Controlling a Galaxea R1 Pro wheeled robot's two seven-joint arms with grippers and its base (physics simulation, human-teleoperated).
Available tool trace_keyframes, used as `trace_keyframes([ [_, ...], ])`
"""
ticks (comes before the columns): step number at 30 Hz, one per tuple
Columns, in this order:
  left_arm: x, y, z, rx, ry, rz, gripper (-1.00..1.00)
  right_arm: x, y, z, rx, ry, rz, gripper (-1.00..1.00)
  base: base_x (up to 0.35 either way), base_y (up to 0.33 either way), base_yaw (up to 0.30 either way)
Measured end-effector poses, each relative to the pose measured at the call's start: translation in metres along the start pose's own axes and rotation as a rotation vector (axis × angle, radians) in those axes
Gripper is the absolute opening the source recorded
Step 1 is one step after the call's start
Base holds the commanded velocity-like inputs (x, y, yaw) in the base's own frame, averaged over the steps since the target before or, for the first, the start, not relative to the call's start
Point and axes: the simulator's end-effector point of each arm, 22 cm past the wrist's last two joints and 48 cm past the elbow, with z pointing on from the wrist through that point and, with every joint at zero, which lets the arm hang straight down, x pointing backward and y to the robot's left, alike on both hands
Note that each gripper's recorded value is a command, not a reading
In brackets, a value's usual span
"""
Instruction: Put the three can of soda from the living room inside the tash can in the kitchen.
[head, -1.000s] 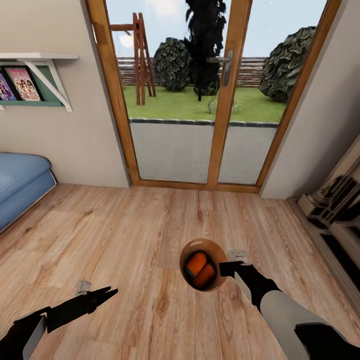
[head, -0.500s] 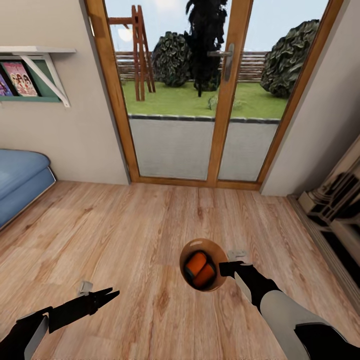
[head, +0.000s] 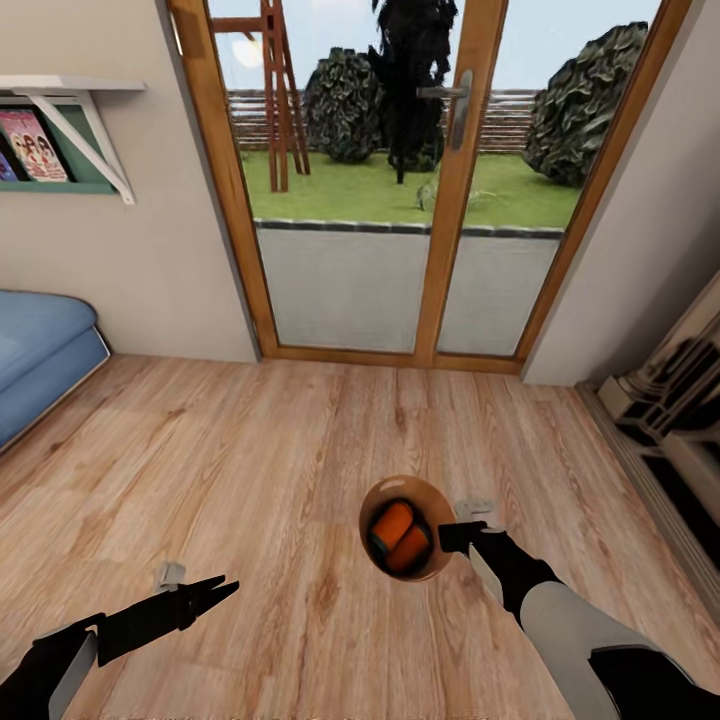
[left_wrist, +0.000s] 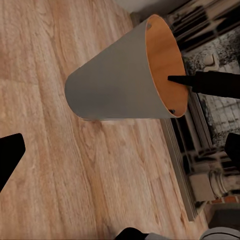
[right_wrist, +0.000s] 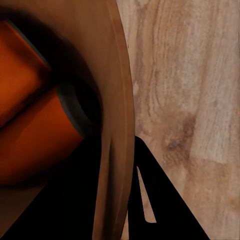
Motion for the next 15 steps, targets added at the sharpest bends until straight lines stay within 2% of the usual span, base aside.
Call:
trace_keyframes([
  [3,0.0017,0.0014,0.0002,-0.002,0.003,-0.003,1.00,-0.0103,-0.0005,0.0007,0.001,-0.038,0.007,-1.00,0.000,0.000,0.000],
  [15,0.0042,0.0032,0.0008,-0.003,0.006,-0.009,1.00,-0.0084,-0.0005,0.0031,0.000,-0.044,0.000,-1.00,0.000,0.000,0.000],
])
